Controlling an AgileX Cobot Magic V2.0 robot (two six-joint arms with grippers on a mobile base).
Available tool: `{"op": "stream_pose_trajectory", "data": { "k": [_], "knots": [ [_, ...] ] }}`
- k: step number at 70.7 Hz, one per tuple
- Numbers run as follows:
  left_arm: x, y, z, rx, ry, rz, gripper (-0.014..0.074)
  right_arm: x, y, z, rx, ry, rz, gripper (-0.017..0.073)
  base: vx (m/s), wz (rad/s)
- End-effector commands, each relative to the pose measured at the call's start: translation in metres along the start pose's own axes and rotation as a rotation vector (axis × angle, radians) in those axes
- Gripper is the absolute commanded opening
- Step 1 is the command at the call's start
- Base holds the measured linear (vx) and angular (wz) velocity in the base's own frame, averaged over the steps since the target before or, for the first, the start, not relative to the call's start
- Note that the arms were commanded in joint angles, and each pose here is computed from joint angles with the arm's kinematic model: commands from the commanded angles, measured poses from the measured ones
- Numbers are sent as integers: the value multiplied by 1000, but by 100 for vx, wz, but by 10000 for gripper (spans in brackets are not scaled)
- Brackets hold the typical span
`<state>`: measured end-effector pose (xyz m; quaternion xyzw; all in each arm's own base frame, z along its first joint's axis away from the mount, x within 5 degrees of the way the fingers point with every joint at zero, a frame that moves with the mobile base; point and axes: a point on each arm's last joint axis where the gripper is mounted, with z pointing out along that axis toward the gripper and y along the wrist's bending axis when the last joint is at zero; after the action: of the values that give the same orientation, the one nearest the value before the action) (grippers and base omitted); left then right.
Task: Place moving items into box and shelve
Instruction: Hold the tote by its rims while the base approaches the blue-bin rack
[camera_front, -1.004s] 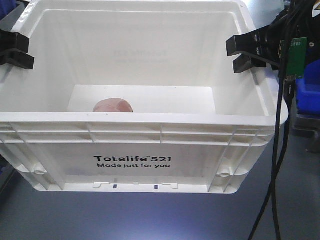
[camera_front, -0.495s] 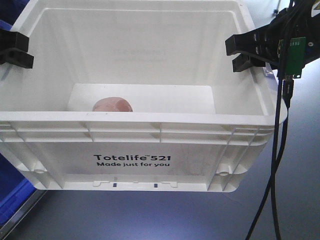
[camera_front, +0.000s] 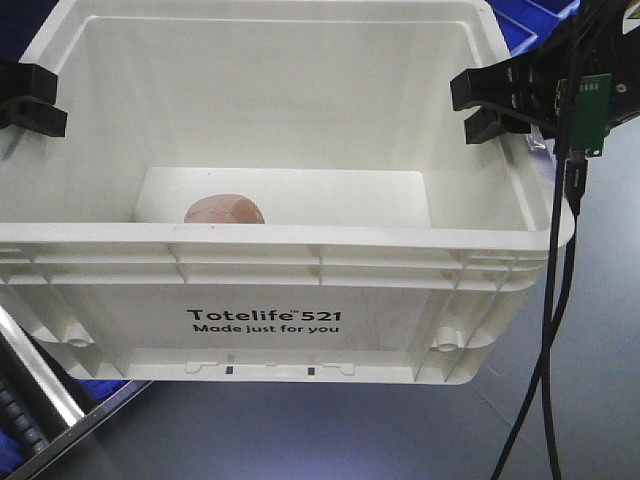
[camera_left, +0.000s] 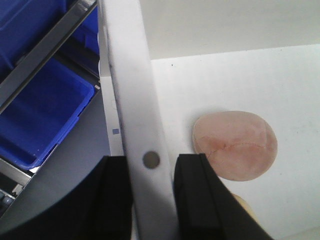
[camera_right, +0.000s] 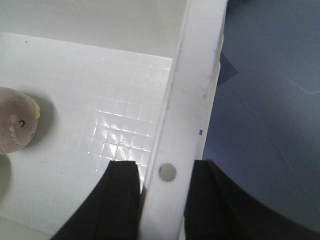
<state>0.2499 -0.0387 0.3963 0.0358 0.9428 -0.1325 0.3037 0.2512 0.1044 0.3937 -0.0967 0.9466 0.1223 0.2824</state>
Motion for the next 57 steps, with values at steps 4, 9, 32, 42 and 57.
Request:
{"op": "stream_pose_trajectory", "data": {
  "k": [4,9,32,42,57],
  "knots": [
    [-14,-10,-27,40,-193,26,-17,-12,5,-28,-44,-181,-27,-12,-3,44],
    [-14,-10,-27,40,-193,26,-17,-12,5,-28,-44,-181,-27,-12,-6,43],
    [-14,-10,-27,40,-193,26,-17,-12,5,-28,-44,-181,-27,-12,-8,37],
    [-14,-10,-27,40,-193,26,-17,-12,5,-28,-44,-181,-27,-12,-8,34],
    [-14,-10,-27,40,-193,26,-17,-12,5,-28,-44,-181,-27,-12,-7,37]
  ]
}}
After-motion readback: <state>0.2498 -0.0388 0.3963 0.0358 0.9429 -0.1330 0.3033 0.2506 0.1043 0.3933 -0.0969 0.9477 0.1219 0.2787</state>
